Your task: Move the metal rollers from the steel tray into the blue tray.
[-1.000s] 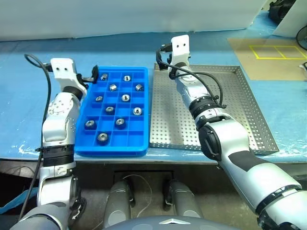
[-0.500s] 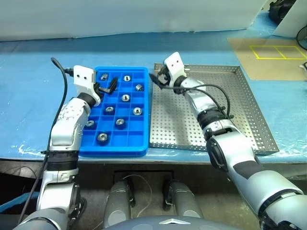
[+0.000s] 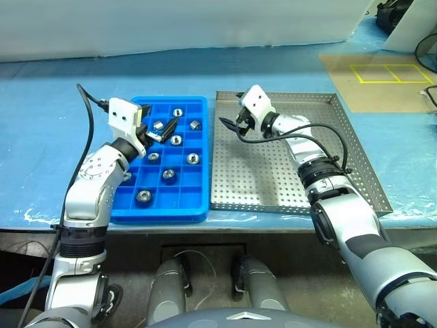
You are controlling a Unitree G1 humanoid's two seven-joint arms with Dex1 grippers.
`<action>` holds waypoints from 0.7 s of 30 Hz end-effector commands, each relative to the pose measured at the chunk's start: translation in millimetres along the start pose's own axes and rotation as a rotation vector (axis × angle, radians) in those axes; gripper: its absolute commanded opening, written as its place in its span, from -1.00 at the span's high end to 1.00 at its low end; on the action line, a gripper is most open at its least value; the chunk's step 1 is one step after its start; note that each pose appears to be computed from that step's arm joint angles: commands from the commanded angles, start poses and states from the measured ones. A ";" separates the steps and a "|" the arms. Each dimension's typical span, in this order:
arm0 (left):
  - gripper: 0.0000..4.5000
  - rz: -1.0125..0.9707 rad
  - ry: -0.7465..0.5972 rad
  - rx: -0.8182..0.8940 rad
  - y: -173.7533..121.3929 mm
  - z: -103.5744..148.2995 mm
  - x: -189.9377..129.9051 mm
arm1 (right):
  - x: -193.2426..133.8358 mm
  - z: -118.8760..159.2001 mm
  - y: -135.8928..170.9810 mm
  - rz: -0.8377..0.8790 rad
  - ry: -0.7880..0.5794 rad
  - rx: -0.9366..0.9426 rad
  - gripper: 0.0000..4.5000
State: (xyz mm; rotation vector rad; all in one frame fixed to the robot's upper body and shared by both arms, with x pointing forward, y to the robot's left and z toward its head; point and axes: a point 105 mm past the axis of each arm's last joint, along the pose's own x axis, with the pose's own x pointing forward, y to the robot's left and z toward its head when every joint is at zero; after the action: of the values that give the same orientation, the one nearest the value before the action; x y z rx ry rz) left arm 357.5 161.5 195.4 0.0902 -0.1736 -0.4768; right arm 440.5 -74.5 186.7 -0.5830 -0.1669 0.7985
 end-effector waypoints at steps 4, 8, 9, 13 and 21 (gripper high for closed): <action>-1.00 -0.092 -0.028 0.025 -10.0 13.9 -2.3 | -5.1 20.4 18.5 0.153 -0.083 -0.005 -0.99; -1.00 -0.114 -0.064 -0.026 -12.9 23.0 -2.4 | -6.4 35.7 39.1 0.257 -0.138 0.088 -0.99; -1.00 -0.117 -0.061 -0.023 -13.4 22.6 -3.0 | -4.8 39.9 36.3 0.240 -0.147 0.111 -0.99; -1.00 -0.142 -0.048 -0.015 -20.0 20.0 -4.2 | -3.1 43.5 32.6 0.218 -0.144 0.132 -0.99; -1.00 -0.142 -0.063 -0.020 -22.9 22.8 -5.7 | 2.1 51.7 29.6 0.231 -0.157 0.140 -0.99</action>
State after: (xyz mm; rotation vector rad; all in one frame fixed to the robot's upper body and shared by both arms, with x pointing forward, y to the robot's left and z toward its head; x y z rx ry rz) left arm 343.9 144.6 199.2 0.0555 -0.1649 -0.6163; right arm 406.0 -40.1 191.2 -0.4306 -0.1141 1.0631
